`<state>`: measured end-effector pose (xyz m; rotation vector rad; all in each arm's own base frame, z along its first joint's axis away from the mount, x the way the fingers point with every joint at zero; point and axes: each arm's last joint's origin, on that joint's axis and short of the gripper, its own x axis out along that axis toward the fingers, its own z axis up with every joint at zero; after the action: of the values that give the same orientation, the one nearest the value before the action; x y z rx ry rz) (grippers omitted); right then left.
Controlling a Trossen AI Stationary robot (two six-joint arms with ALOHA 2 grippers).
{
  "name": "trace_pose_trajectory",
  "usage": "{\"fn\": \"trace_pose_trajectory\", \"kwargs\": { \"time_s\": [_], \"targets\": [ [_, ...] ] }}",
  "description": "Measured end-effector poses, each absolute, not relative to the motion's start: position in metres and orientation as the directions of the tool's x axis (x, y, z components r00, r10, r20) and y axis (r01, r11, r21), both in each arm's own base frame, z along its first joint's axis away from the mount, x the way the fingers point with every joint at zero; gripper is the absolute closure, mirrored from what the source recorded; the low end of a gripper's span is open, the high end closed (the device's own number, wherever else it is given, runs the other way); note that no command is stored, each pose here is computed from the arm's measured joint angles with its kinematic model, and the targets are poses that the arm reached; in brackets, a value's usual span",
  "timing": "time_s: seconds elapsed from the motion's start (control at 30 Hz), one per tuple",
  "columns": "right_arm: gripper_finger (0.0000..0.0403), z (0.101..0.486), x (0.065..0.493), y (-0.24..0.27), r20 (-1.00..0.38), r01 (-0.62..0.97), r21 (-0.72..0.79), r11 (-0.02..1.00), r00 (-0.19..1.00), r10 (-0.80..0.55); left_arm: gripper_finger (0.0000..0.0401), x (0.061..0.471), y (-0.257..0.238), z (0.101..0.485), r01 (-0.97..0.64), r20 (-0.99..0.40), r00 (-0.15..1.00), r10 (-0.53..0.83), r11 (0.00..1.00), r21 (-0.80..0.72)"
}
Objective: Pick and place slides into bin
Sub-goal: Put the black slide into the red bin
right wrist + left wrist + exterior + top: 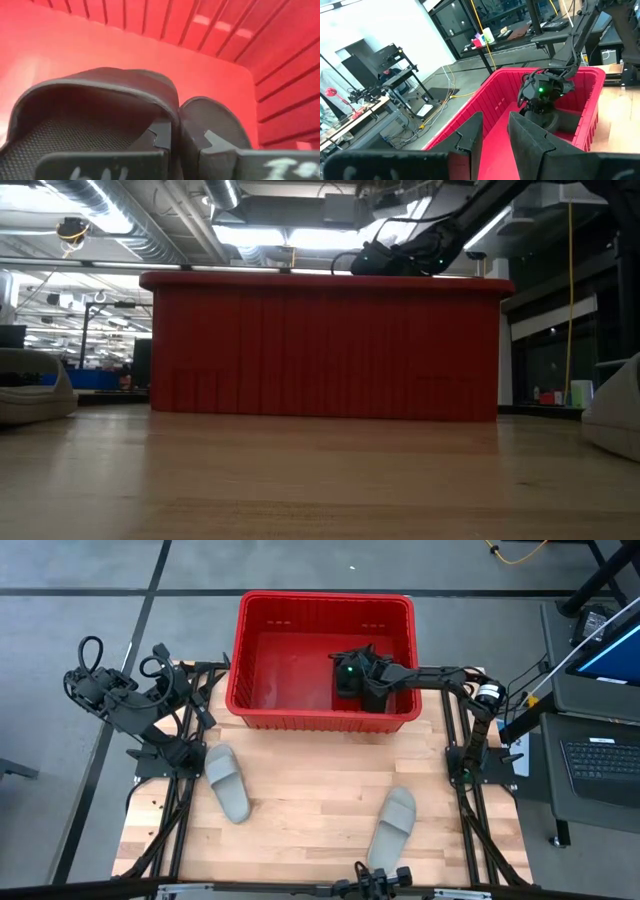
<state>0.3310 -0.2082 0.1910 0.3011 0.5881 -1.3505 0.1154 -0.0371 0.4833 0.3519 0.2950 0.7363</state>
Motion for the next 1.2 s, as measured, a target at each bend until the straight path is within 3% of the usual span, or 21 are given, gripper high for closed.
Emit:
{"fn": "trace_pose_trajectory", "kwargs": {
  "time_s": [0.2,1.2],
  "targets": [
    [0.0387,0.1903,0.3321,-0.2077,-0.582,0.965,-0.100,0.244,0.142,-0.801,0.0313,0.1154,-0.0371,0.4833,-0.598,-0.138,0.705,0.696,0.687,0.414],
    [0.0387,0.1906,0.3270,-0.2164,-0.580,0.971,-0.093,0.220,0.127,-0.804,0.0313,0.1153,-0.0371,0.4833,-0.597,-0.138,0.705,0.696,0.687,0.414]
  ]
}}
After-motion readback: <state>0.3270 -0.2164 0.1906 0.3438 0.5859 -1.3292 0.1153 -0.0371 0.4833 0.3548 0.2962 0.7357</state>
